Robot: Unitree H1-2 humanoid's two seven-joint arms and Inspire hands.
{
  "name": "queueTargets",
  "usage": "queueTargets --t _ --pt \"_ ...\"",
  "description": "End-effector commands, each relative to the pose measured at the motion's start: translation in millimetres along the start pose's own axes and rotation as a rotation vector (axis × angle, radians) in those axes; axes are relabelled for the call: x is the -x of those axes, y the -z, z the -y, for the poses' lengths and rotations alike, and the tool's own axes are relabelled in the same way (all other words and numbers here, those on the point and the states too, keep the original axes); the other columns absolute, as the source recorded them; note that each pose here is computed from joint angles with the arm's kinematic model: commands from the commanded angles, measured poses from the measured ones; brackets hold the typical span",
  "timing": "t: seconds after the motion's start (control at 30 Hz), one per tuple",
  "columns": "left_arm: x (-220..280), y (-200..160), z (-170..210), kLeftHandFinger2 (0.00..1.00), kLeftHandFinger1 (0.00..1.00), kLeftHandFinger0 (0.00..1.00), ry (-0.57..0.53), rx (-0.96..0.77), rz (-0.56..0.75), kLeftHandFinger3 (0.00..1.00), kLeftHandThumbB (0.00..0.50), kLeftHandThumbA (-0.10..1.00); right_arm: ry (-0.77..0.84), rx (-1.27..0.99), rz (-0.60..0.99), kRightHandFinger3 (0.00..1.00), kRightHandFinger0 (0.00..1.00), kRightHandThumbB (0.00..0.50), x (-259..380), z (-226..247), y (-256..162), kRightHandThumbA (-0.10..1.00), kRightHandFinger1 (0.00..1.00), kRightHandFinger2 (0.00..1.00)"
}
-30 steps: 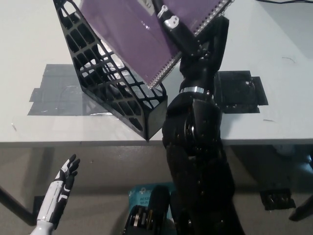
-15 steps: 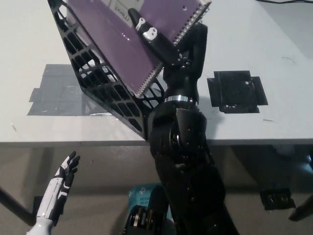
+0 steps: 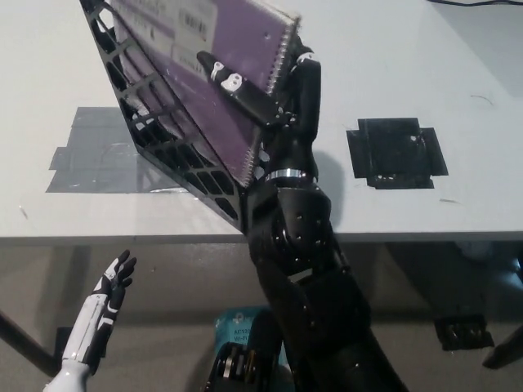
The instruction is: A person hands a notebook to the robot and the robot grabs it with its right hand and places it in the magazine stand kept in the centre of the desk infront of it.
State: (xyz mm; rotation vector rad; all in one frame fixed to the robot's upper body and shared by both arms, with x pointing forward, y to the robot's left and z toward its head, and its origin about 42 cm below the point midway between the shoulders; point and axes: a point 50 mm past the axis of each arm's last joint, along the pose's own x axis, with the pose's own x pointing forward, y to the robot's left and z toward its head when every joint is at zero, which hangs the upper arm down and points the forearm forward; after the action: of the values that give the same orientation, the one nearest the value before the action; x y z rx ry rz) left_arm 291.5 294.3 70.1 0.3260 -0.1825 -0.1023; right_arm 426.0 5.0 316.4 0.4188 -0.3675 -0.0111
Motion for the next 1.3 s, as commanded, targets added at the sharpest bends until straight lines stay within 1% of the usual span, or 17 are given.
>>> queueTargets --t 0.0,0.03,0.1,0.13,0.17,0.4,0.5,0.67,0.8,0.83,0.9,0.93,1.0,1.1,1.13,1.17,1.27 --pt "-8 -12 -10 1.0 1.0 1.0 0.003 -0.024 0.073 1.0 0.5 1.0 -0.278 0.119 0.081 1.0 1.0 0.359 -12 -24 -17 1.0 1.0 1.0" --pt "-8 -12 -11 1.0 1.0 1.0 0.002 -0.021 0.071 1.0 0.5 1.0 -0.301 0.137 0.073 1.0 1.0 0.378 -12 -22 -18 1.0 1.0 1.0" --pt "-9 -13 -11 1.0 1.0 1.0 -0.001 -0.017 0.072 1.0 0.5 1.0 -0.314 0.149 0.069 1.0 1.0 0.389 -13 -23 -19 1.0 1.0 1.0" --pt "-10 -13 -12 1.0 1.0 1.0 -0.002 -0.017 0.074 1.0 0.5 1.0 -0.328 0.175 0.07 1.0 1.0 0.42 -13 -22 -20 1.0 1.0 1.0" --pt "-10 -12 -11 1.0 1.0 1.0 -0.002 -0.016 0.074 1.0 0.5 1.0 -0.337 0.188 0.072 1.0 1.0 0.429 -14 -21 -21 1.0 1.0 1.0" --pt "-14 -14 -12 1.0 1.0 1.0 -0.009 -0.011 0.07 1.0 0.5 1.0 -0.374 0.202 0.137 1.0 1.0 0.434 -20 -19 -43 1.0 1.0 1.0" --pt "-17 -15 -14 1.0 1.0 1.0 -0.007 -0.011 0.08 1.0 0.5 1.0 -0.382 0.165 0.212 1.0 1.0 0.438 -20 -17 -73 1.0 1.0 1.0" --pt "-19 -17 -13 1.0 1.0 1.0 -0.018 -0.036 0.094 1.0 0.5 1.0 -0.377 0.119 0.325 1.0 1.0 0.41 -13 0 -124 1.0 1.0 1.0" --pt "-27 -21 -18 1.0 1.0 1.0 -0.029 -0.065 0.101 1.0 0.5 1.0 -0.366 0.167 0.459 1.0 1.0 0.392 -6 27 -171 1.0 1.0 1.0" --pt "-27 -20 -18 1.0 1.0 1.0 -0.03 -0.062 0.098 1.0 0.5 1.0 -0.365 0.17 0.474 1.0 1.0 0.406 -2 35 -180 1.0 1.0 1.0" --pt "-26 -20 -19 1.0 1.0 1.0 -0.03 -0.063 0.094 1.0 0.5 1.0 -0.36 0.207 0.516 1.0 1.0 0.409 6 60 -195 1.0 1.0 1.0" --pt "-26 -20 -18 1.0 1.0 1.0 -0.031 -0.06 0.092 1.0 0.5 1.0 -0.36 0.226 0.529 1.0 1.0 0.391 9 70 -199 1.0 1.0 1.0" --pt "-25 -19 -18 1.0 1.0 1.0 -0.033 -0.049 0.088 1.0 0.5 1.0 -0.359 0.267 0.539 1.0 1.0 0.387 16 90 -206 1.0 1.0 1.0" --pt "-24 -17 -17 1.0 1.0 1.0 -0.034 -0.052 0.081 1.0 0.5 1.0 -0.35 0.31 0.518 1.0 1.0 0.396 27 116 -208 1.0 1.0 1.0" --pt "-22 -16 -17 1.0 1.0 1.0 -0.034 -0.046 0.076 1.0 0.5 1.0 -0.349 0.328 0.49 1.0 1.0 0.414 33 130 -205 1.0 1.0 1.0" --pt "-21 -15 -16 1.0 1.0 1.0 -0.032 -0.039 0.069 1.0 0.5 1.0 -0.346 0.356 0.453 1.0 1.0 0.416 41 147 -199 1.0 1.0 1.0" --pt "-17 -12 -13 1.0 1.0 1.0 -0.027 -0.033 0.058 1.0 0.5 1.0 -0.345 0.383 0.379 1.0 1.0 0.403 57 169 -184 1.0 1.0 1.0"
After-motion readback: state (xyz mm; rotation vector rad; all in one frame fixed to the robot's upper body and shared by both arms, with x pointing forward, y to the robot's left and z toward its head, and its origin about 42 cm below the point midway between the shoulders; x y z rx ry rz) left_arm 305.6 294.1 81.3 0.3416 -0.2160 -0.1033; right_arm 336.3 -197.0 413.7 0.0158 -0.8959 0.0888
